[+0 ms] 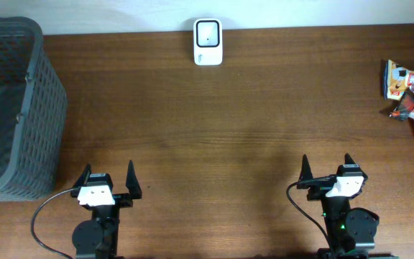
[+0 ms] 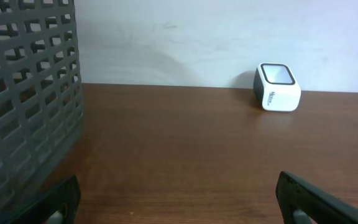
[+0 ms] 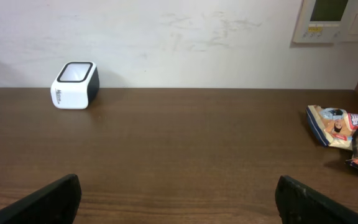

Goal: Scan the item barcode

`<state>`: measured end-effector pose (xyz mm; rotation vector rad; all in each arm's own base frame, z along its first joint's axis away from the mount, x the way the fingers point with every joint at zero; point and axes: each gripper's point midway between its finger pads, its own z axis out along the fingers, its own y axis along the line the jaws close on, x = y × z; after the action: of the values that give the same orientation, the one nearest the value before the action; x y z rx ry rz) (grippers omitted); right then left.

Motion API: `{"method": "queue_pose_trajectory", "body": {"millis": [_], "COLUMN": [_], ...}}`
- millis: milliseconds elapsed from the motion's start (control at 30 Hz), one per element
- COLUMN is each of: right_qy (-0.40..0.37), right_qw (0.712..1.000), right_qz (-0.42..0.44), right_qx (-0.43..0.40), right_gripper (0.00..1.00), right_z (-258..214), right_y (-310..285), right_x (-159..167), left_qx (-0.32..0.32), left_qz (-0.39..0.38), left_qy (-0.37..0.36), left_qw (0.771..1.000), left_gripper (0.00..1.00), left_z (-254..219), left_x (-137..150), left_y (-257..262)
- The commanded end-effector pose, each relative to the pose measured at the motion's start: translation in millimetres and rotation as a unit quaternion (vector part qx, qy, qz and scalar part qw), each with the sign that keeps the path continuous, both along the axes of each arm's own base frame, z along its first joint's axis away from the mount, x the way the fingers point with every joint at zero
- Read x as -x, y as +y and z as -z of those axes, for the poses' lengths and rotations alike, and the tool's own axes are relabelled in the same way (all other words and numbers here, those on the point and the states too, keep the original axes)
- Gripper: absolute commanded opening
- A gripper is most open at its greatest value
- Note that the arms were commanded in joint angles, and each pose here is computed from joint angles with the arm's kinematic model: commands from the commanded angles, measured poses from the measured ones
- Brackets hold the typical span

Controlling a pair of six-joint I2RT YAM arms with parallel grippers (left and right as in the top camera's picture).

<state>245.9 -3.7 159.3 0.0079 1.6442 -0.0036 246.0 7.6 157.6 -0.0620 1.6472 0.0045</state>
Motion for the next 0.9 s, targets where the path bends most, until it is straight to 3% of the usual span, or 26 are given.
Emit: {"method": "queue_pose_trajectory", "body": {"millis": [0,867], "right_qy": [0.002,0.002], "right_qw": [1.000,1.000], "right_qz": [0.001,0.001], "right_qx": [-0.004,-0.004], "right_gripper": [0.99,0.99], "right_z": [3.0,3.0], "right_y": [0.1,0.2], "right_x": [-0.1,-0.1], "left_qx": [-0.016,-0.018], "left_qz": [0.012,0.013], "left_qy": [0.002,0.002], "left_qw": [1.000,1.000], "left_gripper": [0.99,0.99], "left_z": [1.7,1.4], "left_x": [0.2,0.1], "left_y": [-3.2,-4.4]}}
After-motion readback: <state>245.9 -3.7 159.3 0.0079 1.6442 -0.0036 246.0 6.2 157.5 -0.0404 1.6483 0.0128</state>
